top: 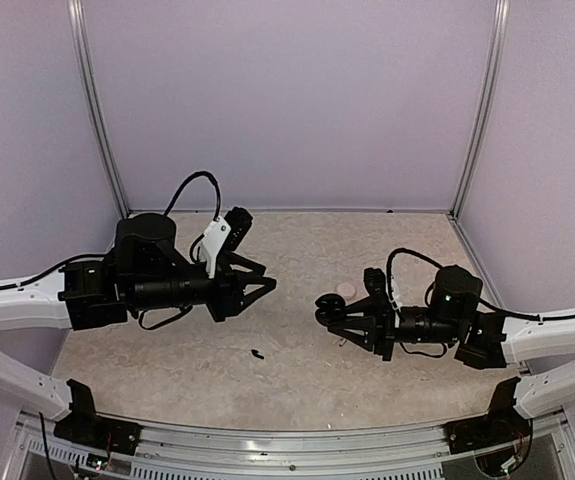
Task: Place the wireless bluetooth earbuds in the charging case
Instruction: Pick up the left earbud from the center of the board.
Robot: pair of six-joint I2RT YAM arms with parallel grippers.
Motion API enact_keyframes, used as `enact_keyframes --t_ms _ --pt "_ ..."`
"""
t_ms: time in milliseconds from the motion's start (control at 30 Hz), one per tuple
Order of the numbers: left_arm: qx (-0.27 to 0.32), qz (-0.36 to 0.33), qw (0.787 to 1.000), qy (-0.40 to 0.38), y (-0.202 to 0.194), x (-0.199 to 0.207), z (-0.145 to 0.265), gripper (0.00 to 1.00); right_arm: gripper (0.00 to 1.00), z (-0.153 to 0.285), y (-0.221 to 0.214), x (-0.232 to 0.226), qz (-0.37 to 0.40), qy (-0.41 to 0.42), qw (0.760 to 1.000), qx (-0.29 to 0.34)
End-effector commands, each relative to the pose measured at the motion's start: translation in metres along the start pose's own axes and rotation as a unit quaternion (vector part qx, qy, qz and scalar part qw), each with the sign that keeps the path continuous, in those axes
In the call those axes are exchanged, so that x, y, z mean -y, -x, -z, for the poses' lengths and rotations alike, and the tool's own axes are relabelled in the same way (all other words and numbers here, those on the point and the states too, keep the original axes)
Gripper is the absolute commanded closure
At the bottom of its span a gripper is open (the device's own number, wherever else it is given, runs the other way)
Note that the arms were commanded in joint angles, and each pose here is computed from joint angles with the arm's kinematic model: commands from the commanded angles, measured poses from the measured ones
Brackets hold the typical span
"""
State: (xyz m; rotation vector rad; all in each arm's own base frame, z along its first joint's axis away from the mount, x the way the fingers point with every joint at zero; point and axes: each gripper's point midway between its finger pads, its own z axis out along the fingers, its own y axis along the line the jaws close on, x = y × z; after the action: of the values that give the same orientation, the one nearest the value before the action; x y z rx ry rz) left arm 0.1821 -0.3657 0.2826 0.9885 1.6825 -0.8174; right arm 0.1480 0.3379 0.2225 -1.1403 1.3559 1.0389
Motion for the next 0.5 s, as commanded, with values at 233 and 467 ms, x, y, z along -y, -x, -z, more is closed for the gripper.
enact_keyframes --t_ms 233,467 --pt "-0.056 0.34 0.918 0.197 -0.113 -0.081 0.014 0.56 1.0 0.013 -0.007 0.021 -0.036 -0.039 0.999 -0.005" --pt "-0.174 0.376 0.863 0.291 -0.176 -0.088 -0.005 0.56 1.0 0.013 -0.009 0.022 -0.034 -0.039 0.999 -0.007"
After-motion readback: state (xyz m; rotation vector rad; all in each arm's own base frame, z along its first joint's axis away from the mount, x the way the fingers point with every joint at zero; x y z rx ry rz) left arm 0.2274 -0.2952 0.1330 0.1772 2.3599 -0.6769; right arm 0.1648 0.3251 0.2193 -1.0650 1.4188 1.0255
